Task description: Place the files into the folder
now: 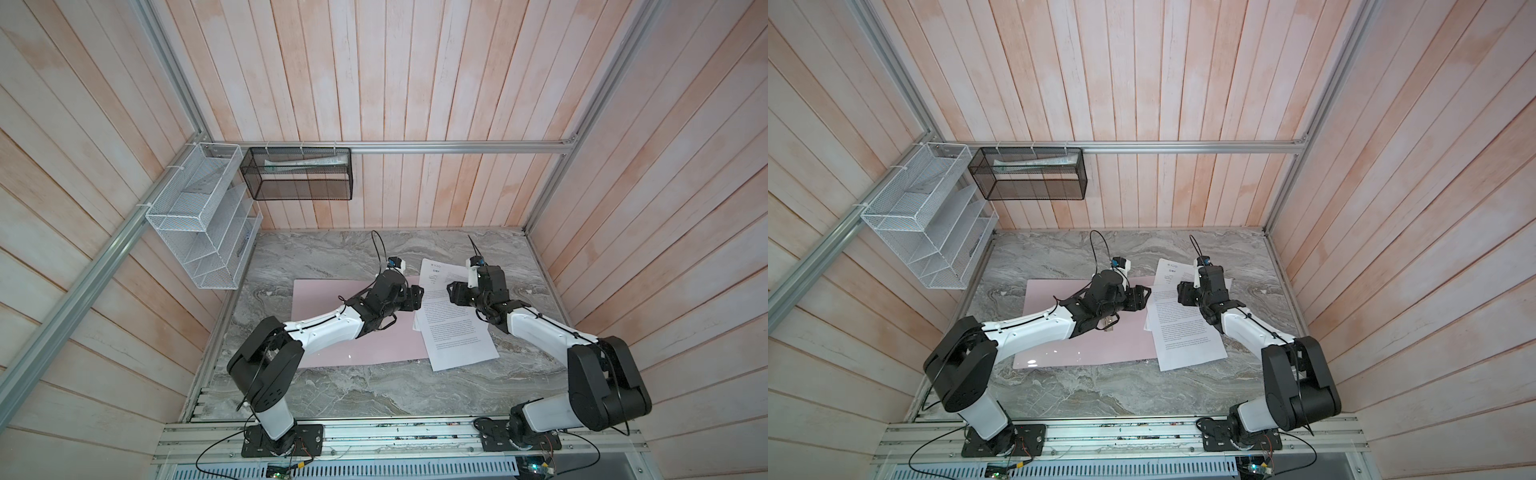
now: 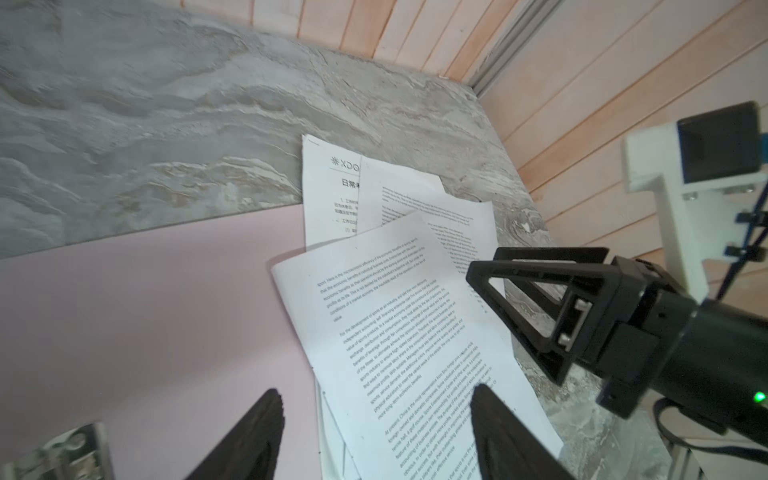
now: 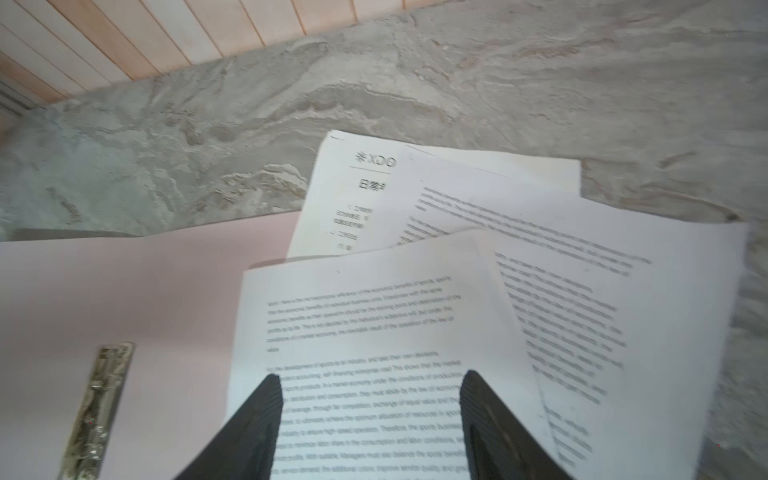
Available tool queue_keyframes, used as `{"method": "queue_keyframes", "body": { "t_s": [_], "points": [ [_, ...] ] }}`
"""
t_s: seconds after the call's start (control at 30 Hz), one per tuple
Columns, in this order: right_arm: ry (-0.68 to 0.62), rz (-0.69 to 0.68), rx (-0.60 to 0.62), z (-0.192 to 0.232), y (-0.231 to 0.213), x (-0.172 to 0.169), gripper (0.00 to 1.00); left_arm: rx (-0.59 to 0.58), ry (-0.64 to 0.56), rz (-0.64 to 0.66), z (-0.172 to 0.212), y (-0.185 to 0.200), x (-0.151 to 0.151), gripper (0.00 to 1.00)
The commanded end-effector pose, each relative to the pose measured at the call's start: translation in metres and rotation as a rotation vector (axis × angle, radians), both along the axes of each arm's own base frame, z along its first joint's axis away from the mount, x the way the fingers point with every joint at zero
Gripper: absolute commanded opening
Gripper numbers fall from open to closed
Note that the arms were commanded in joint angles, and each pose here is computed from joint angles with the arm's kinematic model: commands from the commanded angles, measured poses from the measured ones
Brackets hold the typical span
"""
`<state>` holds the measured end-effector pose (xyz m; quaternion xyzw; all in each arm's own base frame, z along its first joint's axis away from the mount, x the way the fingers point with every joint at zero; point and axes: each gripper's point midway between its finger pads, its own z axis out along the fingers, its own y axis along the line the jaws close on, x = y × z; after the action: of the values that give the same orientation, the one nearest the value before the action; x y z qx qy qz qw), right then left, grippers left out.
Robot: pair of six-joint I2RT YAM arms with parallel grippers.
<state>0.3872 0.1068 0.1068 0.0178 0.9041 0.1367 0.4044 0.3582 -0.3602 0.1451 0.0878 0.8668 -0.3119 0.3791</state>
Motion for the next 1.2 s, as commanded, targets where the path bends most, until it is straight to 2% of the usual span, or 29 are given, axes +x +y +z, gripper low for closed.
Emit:
{"method": "queue_keyframes", "body": {
  "t_s": [0.0, 0.07, 0.2, 0.47, 0.63, 0.8, 1.03, 1.17],
  "points": [
    [0.048, -0.115, -0.021, -0.009, -0.046, 0.01, 0.65, -0.028, 0.022, -0.087, -0.013, -0.022, -0.003, 0.73],
    [0.092, -0.111, 0.063, -0.022, -0.057, 0.009, 0.6, -0.022, 0.043, -0.107, -0.027, -0.031, -0.002, 0.73],
    [0.072, -0.079, 0.193, -0.025, -0.06, 0.007, 0.56, -0.021, 0.065, -0.142, -0.038, -0.043, 0.001, 0.73],
    [0.129, -0.036, 0.205, -0.038, -0.061, 0.003, 0.53, -0.025, 0.104, -0.209, -0.05, -0.065, 0.005, 0.72],
    [0.216, -0.014, 0.222, -0.057, -0.059, 0.001, 0.53, -0.001, 0.13, -0.23, -0.065, -0.069, 0.006, 0.73],
    [0.294, -0.052, 0.24, -0.072, -0.06, -0.013, 0.54, 0.021, 0.172, -0.23, -0.088, -0.067, 0.005, 0.72],
    [0.329, -0.063, 0.269, -0.076, -0.056, -0.042, 0.54, 0.056, 0.239, -0.2, -0.119, -0.059, 0.008, 0.69],
    [0.334, -0.048, 0.323, -0.074, -0.049, -0.051, 0.53, 0.035, 0.276, -0.181, -0.132, -0.055, 0.009, 0.69]
  ]
}}
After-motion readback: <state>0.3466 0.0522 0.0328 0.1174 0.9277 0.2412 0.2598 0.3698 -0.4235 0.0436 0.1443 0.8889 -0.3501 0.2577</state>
